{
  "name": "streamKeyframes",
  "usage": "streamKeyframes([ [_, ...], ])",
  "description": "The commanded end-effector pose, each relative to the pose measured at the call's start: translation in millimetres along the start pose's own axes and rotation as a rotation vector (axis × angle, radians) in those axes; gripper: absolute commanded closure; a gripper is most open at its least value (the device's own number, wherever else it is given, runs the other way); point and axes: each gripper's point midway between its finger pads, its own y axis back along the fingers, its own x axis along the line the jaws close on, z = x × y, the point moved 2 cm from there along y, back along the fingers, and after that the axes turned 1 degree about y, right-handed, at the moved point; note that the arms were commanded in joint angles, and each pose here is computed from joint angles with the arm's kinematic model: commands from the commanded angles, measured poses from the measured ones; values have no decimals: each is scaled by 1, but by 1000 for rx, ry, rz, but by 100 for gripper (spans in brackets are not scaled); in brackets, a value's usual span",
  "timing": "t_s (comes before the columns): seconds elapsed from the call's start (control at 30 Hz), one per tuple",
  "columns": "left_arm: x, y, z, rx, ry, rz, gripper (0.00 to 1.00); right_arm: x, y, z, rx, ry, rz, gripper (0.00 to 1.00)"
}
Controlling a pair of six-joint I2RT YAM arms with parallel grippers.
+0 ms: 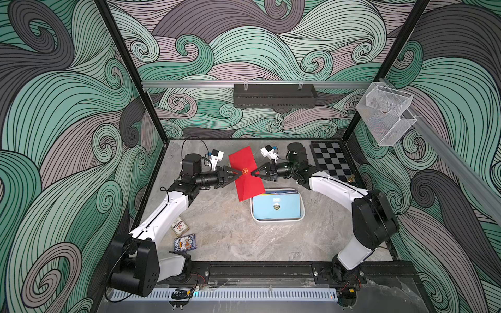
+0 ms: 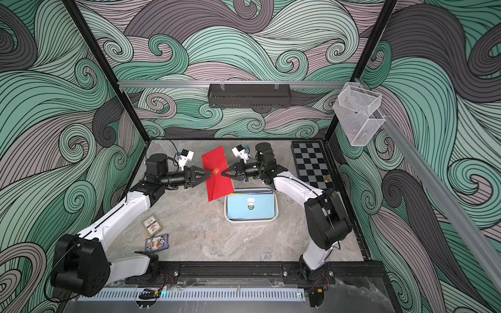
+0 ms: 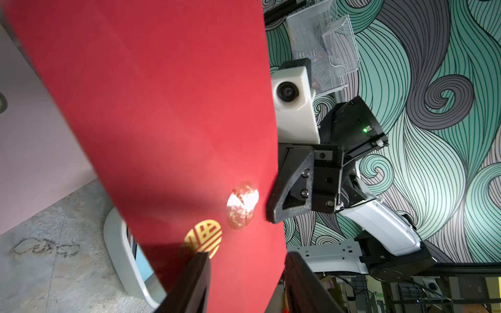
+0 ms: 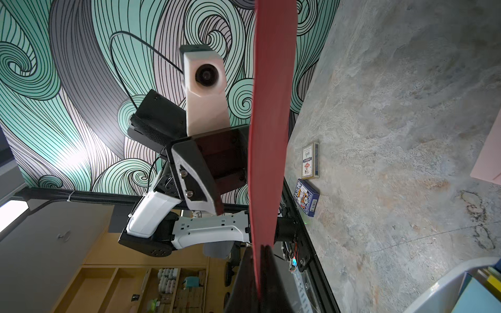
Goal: Put the sealed envelopes into the storage box
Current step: Pick up the envelope from the center of the board.
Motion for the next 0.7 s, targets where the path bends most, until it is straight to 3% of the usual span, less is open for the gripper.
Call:
streamKeyframes([
  [0.0,-4,12,0,-38,-60,87,51,25,9,1,-6,70,21,100],
  [0.1,2,14,-3,-40,-57,122,50,29,9,-2,-4,74,28,100],
  [0.23,-4,6,-5,-7,-23,20,47,30,5,-6,19,57,39,100],
  [0.4,-10,4,-3,-13,-28,-9,49,28,1,-8,29,46,43,100],
  [0.53,-20,8,1,-37,-26,-36,56,16,-1,-11,35,30,27,100],
  [0.67,-29,10,2,-46,-14,-60,73,13,-2,-14,32,24,20,100],
])
